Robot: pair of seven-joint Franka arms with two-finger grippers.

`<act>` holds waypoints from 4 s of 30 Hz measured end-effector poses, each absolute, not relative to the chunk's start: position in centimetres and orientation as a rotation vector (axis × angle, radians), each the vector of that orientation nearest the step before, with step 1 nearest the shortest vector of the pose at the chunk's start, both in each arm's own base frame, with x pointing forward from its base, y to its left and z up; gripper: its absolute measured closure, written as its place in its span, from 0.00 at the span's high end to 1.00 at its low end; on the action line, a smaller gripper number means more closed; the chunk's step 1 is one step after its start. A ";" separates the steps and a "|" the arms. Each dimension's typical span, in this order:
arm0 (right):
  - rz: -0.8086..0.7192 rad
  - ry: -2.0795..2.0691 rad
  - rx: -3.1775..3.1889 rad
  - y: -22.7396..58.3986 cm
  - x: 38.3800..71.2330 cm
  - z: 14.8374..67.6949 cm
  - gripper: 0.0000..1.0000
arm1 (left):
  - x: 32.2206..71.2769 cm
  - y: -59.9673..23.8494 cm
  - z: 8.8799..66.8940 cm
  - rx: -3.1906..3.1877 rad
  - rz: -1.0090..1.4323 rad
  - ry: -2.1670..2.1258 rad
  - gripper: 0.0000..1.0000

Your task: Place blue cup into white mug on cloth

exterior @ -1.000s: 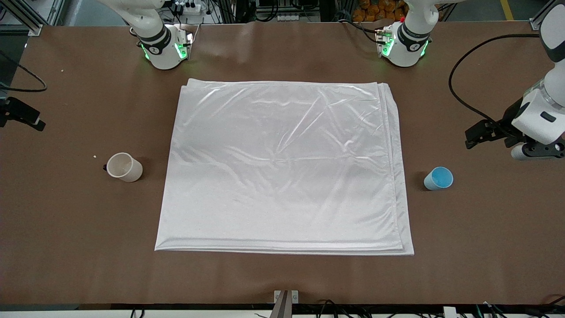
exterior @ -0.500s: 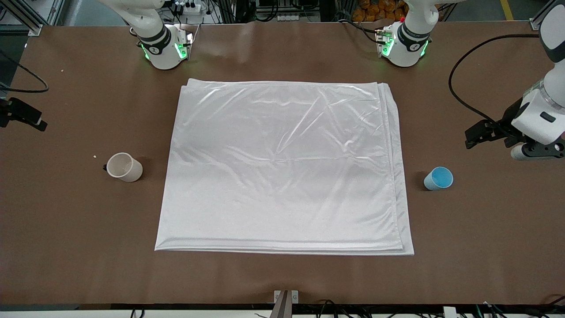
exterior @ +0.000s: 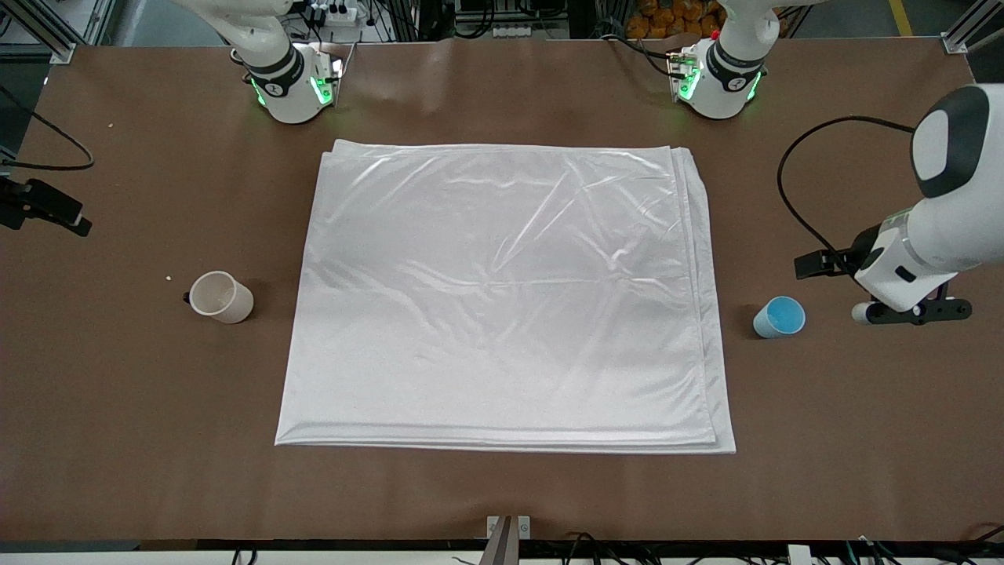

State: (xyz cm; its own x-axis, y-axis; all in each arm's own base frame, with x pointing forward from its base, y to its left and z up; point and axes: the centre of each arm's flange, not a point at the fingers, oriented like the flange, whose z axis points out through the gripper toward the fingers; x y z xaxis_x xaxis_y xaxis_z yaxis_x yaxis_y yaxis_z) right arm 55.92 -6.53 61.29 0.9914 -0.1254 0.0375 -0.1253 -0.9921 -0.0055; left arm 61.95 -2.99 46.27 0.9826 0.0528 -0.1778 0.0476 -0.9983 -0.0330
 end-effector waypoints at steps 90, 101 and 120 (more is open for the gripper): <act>0.108 -2.097 -2.319 -15.4 57.8 28.0 1.00 | 66.9 -8.9 34.3 -3.073 0.407 -0.427 0.05; 0.079 -2.245 -2.193 -14.8 56.9 24.2 1.00 | 65.4 -16.7 35.0 -3.073 0.421 -0.516 0.05; 0.036 -2.324 -2.151 -13.8 54.3 20.4 0.99 | 65.1 -18.0 34.5 -3.065 0.431 -0.522 0.05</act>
